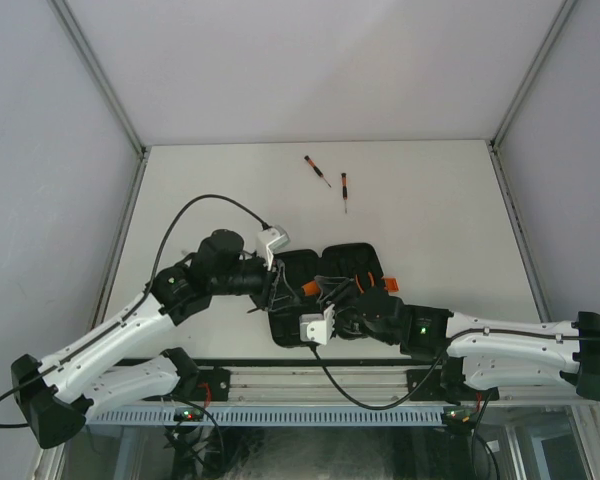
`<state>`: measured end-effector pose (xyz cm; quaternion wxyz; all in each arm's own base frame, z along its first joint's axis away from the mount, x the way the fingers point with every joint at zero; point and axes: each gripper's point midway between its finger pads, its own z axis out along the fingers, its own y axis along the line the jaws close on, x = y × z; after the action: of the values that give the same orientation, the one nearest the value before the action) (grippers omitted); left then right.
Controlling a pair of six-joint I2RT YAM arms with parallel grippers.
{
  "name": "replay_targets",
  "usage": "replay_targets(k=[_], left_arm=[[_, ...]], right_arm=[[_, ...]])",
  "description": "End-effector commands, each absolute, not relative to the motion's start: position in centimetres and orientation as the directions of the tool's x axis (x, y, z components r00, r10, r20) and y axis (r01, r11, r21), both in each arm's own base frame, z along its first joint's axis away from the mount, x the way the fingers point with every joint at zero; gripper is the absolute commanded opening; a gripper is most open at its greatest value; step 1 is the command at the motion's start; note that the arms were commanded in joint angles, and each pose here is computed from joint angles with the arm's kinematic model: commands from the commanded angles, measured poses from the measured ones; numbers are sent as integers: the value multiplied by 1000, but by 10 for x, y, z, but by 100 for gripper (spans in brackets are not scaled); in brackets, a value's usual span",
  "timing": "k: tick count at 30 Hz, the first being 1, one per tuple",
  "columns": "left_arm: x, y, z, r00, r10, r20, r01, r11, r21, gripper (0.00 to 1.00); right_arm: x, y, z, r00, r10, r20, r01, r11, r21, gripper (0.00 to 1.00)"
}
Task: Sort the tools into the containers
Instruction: Pick up the screwdriver from the center of the board.
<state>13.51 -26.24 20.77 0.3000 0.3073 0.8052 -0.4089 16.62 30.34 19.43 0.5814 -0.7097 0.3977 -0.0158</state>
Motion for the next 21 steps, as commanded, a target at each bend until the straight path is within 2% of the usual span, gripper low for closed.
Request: replay_targets(k=[1,7,8,15,21], left_arm=[[135,-271,236,-576,236,-783,788,415,-455,27],[136,-271,234,-580,241,-778,786,418,-456,1],[136,-271,234,-580,240,-779,785,419,-455,0],[144,-265,235,-569,219,-793,774,468,-426,0],[151,-261,237,-559,190,-807,759,509,-406,0]], right_arm=[[165,310,220,702,-542,-462,-519,54,-853,8],[163,309,220,698,-536,-475,-532,56,-845,17],[162,308,220,695,-537,-478,-535,57,-843,20],[159,304,226,668,-518,-534,-572,100,-814,57],[157,298,236,620,-488,-614,-614,185,-767,63]])
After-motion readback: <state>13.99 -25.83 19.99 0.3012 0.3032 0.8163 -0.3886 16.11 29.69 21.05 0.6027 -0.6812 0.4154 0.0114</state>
